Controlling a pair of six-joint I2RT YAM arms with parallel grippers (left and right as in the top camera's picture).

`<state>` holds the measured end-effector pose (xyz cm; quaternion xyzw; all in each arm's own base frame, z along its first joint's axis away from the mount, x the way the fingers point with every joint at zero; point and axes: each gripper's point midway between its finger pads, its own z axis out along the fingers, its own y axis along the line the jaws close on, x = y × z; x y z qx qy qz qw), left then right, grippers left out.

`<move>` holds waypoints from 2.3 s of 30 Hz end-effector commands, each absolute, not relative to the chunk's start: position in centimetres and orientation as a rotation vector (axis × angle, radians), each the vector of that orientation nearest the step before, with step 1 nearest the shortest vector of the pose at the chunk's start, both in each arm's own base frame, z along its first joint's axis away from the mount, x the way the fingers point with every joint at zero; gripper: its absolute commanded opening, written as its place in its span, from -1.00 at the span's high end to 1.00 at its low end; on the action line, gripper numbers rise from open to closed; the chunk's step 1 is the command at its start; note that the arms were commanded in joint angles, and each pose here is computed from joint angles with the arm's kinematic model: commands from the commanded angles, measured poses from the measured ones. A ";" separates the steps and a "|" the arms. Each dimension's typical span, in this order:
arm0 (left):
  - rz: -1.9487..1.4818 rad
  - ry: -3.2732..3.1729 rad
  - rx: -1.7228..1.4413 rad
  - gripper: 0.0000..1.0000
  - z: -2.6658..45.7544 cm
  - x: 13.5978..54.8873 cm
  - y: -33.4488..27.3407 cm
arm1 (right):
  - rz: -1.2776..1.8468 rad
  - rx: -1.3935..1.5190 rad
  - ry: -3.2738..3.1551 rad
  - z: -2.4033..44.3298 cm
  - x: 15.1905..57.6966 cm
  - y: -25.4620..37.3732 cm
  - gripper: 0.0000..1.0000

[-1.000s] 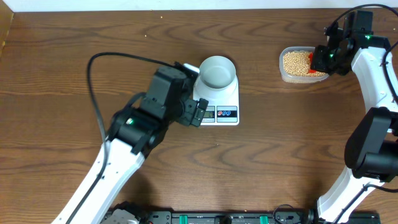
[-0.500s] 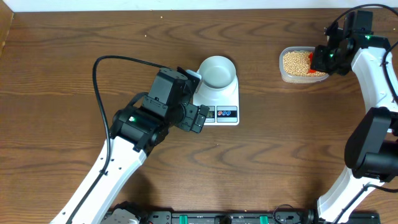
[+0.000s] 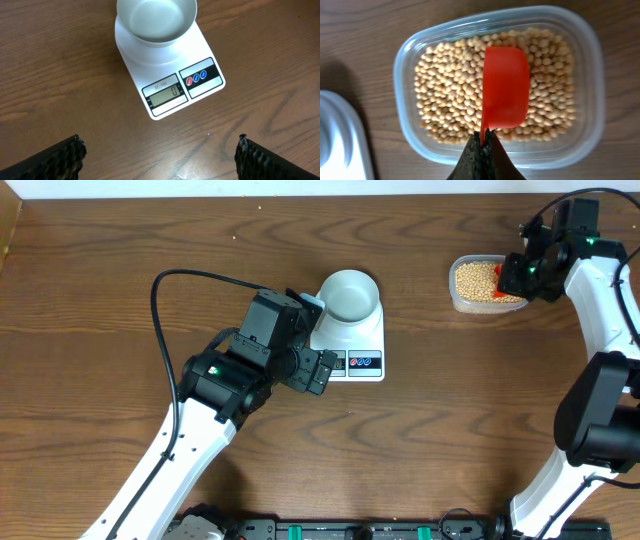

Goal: Scoop item into bowl and weigh 50g on scale
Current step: 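Lower the red scoop with the right gripper into the soybean tub, then scoop soybeans and lift the red scoop out of the tub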

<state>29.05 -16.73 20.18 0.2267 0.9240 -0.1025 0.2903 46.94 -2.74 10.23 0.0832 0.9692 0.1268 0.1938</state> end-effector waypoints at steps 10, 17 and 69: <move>-0.273 2.478 0.625 -0.96 19.7 28.9 -16.7 | 0.659 0.279 2.720 7.7 45.0 -2.3 0.98; -0.273 2.478 0.625 -0.96 19.7 28.9 -16.7 | 0.833 0.281 2.660 6.9 44.6 -1.1 0.98; -0.273 2.478 0.625 -0.96 19.7 28.9 -16.7 | 1.655 0.338 2.053 15.4 43.5 -3.4 0.98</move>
